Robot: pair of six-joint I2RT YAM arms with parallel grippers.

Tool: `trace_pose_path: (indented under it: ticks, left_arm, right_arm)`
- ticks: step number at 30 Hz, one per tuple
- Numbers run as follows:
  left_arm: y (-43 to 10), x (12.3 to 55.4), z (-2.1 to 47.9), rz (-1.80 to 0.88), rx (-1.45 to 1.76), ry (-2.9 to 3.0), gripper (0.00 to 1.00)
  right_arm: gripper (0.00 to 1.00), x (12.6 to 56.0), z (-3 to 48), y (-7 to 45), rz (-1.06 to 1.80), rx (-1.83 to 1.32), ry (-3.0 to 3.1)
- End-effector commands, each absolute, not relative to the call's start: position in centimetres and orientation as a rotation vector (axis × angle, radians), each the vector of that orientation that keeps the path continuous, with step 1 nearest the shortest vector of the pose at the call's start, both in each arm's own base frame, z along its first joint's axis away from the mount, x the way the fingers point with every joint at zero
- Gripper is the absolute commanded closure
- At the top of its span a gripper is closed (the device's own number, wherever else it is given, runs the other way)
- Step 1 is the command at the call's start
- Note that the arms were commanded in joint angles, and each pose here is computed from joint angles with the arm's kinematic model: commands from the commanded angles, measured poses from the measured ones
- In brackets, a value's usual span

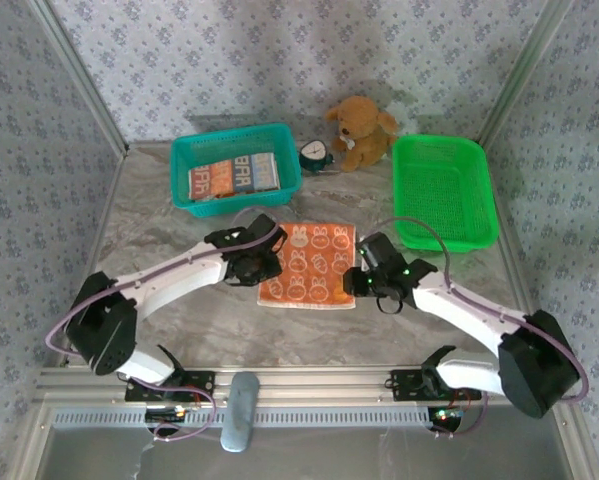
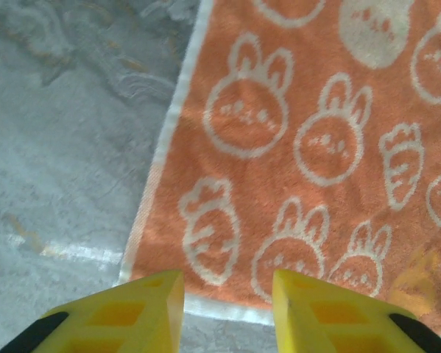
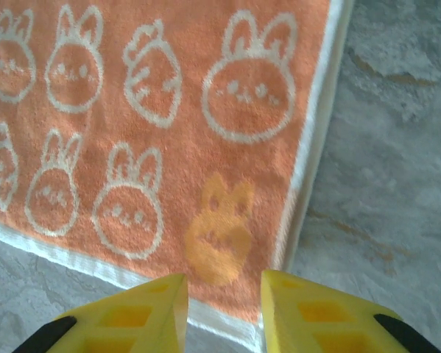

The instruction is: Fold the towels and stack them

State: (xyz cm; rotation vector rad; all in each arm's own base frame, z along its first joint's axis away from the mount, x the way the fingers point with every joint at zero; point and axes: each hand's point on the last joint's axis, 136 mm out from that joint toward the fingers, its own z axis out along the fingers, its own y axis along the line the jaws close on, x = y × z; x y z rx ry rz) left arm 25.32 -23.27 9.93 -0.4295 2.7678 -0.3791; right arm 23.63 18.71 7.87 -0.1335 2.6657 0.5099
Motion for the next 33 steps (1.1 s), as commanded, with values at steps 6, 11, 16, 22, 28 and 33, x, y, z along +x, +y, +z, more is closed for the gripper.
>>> trace_pose_path:
  ticks: [6,11,16,22,28,33]
  left_arm:
    - [-24.4,27.1,7.2,-0.365,-0.316,2.841,0.75]
    - [-24.3,26.6,3.8,-0.307,-0.311,2.917,0.81]
    - [-24.1,25.7,1.7,-0.291,-0.335,2.962,0.82]
    - [-22.4,23.6,0.7,-0.215,-0.353,2.997,0.84]
    - [-20.5,19.7,0.2,-0.153,-0.359,3.037,0.86]
    - [-19.4,17.0,1.0,-0.146,-0.368,3.047,0.85]
  right_arm:
    - [0.69,25.8,6.7,20.8,0.505,-0.244,2.682]
    - [0.78,25.9,3.7,20.9,0.491,-0.248,2.755]
    - [0.81,25.4,1.2,20.3,0.453,-0.247,2.825]
    - [0.83,22.9,0.1,19.2,0.443,-0.217,2.868]
    - [0.83,19.6,0.6,18.4,0.440,-0.205,2.892]
    - [0.82,16.9,1.3,18.2,0.465,-0.217,2.894]
